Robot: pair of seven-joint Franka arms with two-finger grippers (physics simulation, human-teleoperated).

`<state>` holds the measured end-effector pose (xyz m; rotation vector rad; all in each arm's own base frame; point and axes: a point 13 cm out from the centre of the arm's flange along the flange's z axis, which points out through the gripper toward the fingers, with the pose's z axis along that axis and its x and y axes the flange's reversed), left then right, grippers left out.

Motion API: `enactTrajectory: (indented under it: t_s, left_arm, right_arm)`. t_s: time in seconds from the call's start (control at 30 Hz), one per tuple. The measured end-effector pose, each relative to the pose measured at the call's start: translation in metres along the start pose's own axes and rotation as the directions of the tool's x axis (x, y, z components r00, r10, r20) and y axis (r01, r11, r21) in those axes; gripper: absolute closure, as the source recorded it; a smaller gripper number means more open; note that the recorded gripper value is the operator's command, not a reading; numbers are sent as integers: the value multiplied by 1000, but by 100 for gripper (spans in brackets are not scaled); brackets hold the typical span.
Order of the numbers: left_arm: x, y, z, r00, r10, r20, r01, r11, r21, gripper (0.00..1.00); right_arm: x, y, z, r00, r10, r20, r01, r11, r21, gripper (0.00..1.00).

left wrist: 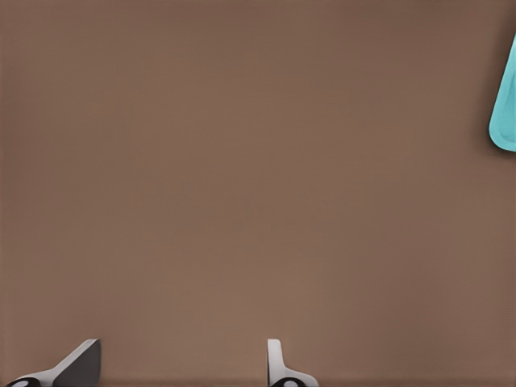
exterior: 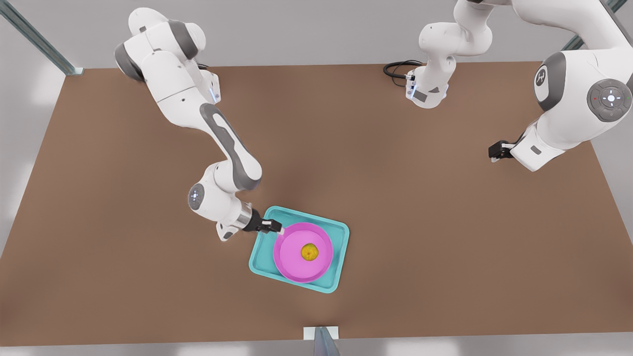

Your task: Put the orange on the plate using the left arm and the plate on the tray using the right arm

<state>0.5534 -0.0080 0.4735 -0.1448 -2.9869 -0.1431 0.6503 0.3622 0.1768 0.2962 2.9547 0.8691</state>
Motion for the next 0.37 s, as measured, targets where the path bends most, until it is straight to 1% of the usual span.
enactTrajectory:
  t_s: [0.03, 0.07, 0.1, 0.13, 0.17, 0.2, 0.27, 0.37]
  left_arm:
    - [0, 0, 0, 1000, 0, 0, 0, 1000, 0, 0]
    - [0, 0, 0, 1000, 0, 0, 0, 1000, 0, 0]
    - [0, 0, 0, 1000, 0, 0, 0, 1000, 0, 0]
    - [0, 0, 0, 1000, 1, 0, -1, 1000, 0, 0]
    - [0, 0, 0, 1000, 1, -1, -1, 1000, 0, 0]
    - [0, 0, 1, 1000, 1, -1, -1, 1000, 0, 0]
    - [0, 0, 1, 1000, 1, -2, -1, 1000, 0, 0]
    - [0, 0, -1, 1000, 1, 1, -1, 1000, -1, 0]
  right_arm:
    - [-8, -8, -42, 1000, 4, 4, -4, 1000, 15, 0]
    - [-33, -26, -102, 1000, -20, 20, 18, 998, 62, 0]
    - [-52, -39, -176, 995, -91, 41, 84, 986, 145, 0]
    - [-51, -40, -253, 982, -181, 59, 161, 955, 248, 0]
    - [-39, -40, -319, 967, -245, 65, 209, 917, 340, 0]
    - [-24, -46, -372, 959, -276, 62, 227, 882, 414, 0]
    - [4, -71, -438, 961, -273, 33, 217, 827, 518, 0]
    - [27, -121, -476, 981, -193, -29, 170, 779, 604, 0]
